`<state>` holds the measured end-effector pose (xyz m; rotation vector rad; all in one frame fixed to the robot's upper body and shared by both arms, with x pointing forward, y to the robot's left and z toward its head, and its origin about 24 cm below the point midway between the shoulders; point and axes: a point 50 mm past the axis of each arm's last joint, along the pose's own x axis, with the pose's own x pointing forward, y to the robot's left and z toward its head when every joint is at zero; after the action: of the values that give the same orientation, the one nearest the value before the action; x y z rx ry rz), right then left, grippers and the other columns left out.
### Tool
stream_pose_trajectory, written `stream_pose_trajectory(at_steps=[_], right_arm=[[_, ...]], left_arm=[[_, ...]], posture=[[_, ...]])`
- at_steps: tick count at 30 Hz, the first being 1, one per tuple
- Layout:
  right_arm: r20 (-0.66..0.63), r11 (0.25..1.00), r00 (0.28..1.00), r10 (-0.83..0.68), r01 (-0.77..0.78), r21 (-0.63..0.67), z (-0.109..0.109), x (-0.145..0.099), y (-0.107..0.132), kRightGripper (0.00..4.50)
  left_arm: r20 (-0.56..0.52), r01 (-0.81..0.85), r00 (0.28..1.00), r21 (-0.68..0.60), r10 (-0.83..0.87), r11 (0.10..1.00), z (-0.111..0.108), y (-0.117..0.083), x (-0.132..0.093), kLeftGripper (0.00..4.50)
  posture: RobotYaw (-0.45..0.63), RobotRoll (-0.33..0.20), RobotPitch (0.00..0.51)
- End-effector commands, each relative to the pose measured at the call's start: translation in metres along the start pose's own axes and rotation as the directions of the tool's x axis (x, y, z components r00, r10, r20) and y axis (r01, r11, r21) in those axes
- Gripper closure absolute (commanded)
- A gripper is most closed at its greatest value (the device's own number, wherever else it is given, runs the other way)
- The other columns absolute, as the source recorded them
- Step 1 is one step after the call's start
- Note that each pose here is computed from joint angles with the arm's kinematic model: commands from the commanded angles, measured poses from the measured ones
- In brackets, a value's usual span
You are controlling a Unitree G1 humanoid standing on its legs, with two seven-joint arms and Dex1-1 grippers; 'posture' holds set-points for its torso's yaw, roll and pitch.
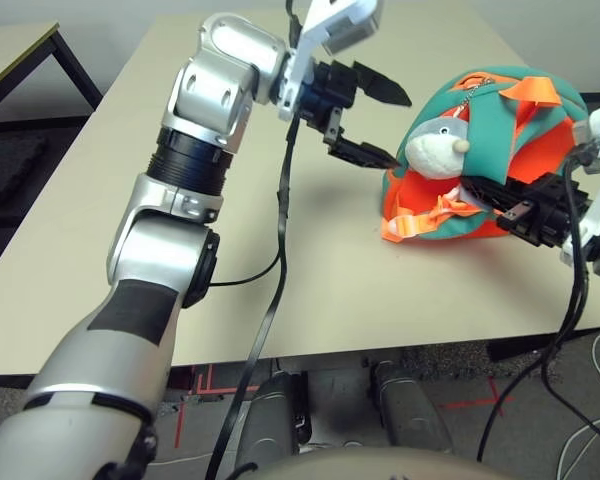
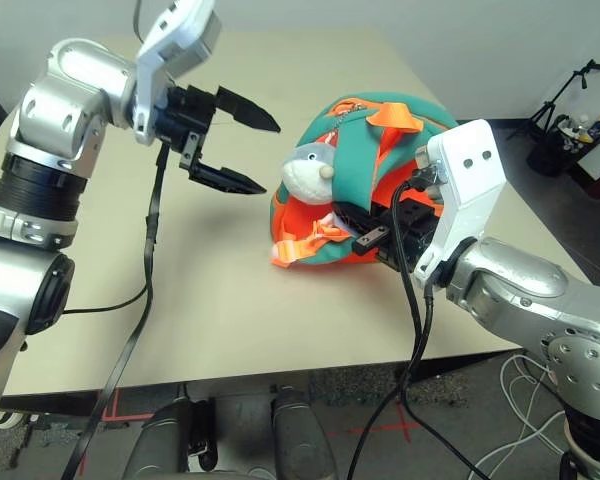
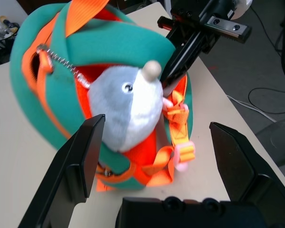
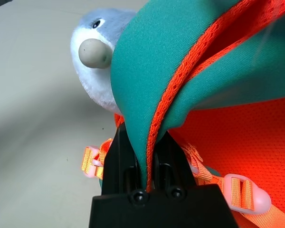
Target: Put the pencil case into the backpack and zip it.
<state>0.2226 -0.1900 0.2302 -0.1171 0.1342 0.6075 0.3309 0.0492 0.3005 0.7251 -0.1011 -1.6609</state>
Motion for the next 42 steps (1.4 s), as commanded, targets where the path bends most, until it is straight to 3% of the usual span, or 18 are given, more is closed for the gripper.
stream_pose_trajectory(at_steps=[1, 8, 18, 21, 27, 31, 33, 38, 42], right_arm=[[-0.001, 0.999, 1.0, 0.031, -0.031, -0.011, 0.0, 0.002, 0.006, 4.33], [0.01, 1.0, 1.0, 0.028, -0.028, -0.011, 0.001, 0.002, 0.009, 4.33], [0.024, 1.0, 0.999, 0.031, -0.031, -0.002, 0.001, 0.003, 0.014, 4.33], [0.026, 0.999, 0.999, 0.033, -0.033, -0.001, 0.001, 0.003, 0.014, 4.33], [0.026, 0.999, 0.999, 0.035, -0.035, 0.0, 0.001, 0.004, 0.014, 4.33], [0.022, 0.999, 0.999, 0.035, -0.035, 0.003, 0.0, 0.004, 0.014, 4.33], [0.019, 0.999, 0.999, 0.036, -0.036, 0.005, -0.001, 0.005, 0.013, 4.33], [0.016, 0.999, 0.999, 0.037, -0.037, 0.011, -0.003, 0.005, 0.013, 4.33], [0.015, 0.999, 0.999, 0.038, -0.038, 0.018, -0.005, 0.005, 0.014, 4.33]], left_arm=[[-0.014, -0.026, 1.0, -0.016, 0.026, 1.0, -0.005, 0.004, 0.009, 0.0], [-0.006, -0.048, 0.999, -0.042, 0.047, 0.998, -0.013, 0.012, 0.023, 0.0], [-0.075, -0.072, 0.995, -0.062, 0.067, 0.995, -0.03, 0.015, 0.033, 0.0], [-0.069, -0.11, 0.992, -0.09, 0.104, 0.99, -0.03, 0.018, 0.032, 0.61], [-0.008, -0.143, 0.99, -0.114, 0.143, 0.983, -0.016, 0.024, 0.022, 2.64], [0.051, -0.162, 0.984, -0.17, 0.173, 0.972, -0.002, 0.029, 0.004, 3.85], [0.09, -0.2, 0.97, -0.239, 0.227, 0.95, 0.007, 0.035, -0.018, 4.27], [0.162, -0.313, 0.905, -0.378, 0.394, 0.872, 0.001, 0.042, -0.051, 4.36], [0.115, -0.438, 0.829, -0.476, 0.548, 0.763, -0.017, 0.046, -0.078, 4.36]], posture=[[-0.27, 0.0, 0.098], [-0.29, 0.0, 0.103], [-0.3, 0.0, 0.109], [-0.3, 0.0, 0.108], [-0.29, 0.0, 0.106], [-0.28, 0.0, 0.105], [-0.27, 0.0, 0.105], [-0.27, 0.0, 0.106], [-0.26, 0.0, 0.107]])
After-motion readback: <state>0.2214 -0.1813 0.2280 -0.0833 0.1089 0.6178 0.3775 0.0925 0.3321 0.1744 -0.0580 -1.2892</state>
